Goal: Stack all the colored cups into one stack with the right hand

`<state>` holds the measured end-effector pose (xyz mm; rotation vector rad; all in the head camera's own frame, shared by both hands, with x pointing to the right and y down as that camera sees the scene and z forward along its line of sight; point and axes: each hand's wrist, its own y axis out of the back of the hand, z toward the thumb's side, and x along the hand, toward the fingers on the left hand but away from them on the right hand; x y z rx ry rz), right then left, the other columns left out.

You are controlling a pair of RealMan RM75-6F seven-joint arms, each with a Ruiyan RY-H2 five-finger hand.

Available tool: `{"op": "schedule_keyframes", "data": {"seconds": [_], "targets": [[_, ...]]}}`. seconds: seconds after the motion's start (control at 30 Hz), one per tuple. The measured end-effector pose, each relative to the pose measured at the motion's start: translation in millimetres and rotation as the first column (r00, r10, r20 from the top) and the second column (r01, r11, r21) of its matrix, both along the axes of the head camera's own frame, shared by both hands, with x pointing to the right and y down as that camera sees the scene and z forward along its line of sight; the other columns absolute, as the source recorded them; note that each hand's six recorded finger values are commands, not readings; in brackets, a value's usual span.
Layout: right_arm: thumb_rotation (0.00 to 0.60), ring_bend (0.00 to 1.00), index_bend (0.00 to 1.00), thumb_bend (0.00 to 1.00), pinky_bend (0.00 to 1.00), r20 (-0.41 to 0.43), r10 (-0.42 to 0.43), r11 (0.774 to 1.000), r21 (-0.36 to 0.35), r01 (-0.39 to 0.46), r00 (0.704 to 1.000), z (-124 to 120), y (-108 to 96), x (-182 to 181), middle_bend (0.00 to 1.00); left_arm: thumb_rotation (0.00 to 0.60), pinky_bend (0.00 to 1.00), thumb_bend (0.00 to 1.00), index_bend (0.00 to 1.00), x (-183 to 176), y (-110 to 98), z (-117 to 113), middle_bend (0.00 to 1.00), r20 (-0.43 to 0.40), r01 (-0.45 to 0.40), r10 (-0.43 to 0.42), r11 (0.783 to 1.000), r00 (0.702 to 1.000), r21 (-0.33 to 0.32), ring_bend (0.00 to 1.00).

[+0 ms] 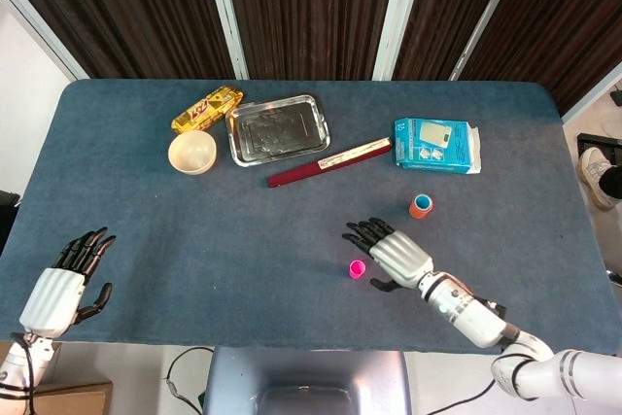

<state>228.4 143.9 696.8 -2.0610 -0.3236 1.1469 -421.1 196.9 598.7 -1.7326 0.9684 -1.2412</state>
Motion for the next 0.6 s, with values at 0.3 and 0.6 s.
{"op": "schedule_keyframes", "data": {"seconds": [0.3, 0.6], "targets": [[0.6, 0.0, 0.41, 0.41, 0.0, -0.056, -0.013, 1.0, 0.011, 0.014, 0.998, 17.1, -1.4, -6.4, 0.0, 0.6, 0.13, 0.47, 0.0, -5.9, 0.8, -8.0, 0.0, -0.005, 0.009, -0.009, 1.0, 1.0, 0.018, 0.0], [0.6, 0.0, 0.53, 0.41, 0.0, -0.066, -0.006, 1.0, -0.002, 0.006, 0.998, 25.7, -2.8, -11.3, 0.0, 0.6, 0.13, 0.47, 0.0, -4.0, -0.4, -6.2, 0.0, -0.003, 0.003, -0.003, 1.0, 1.0, 0.017, 0.0]]}}
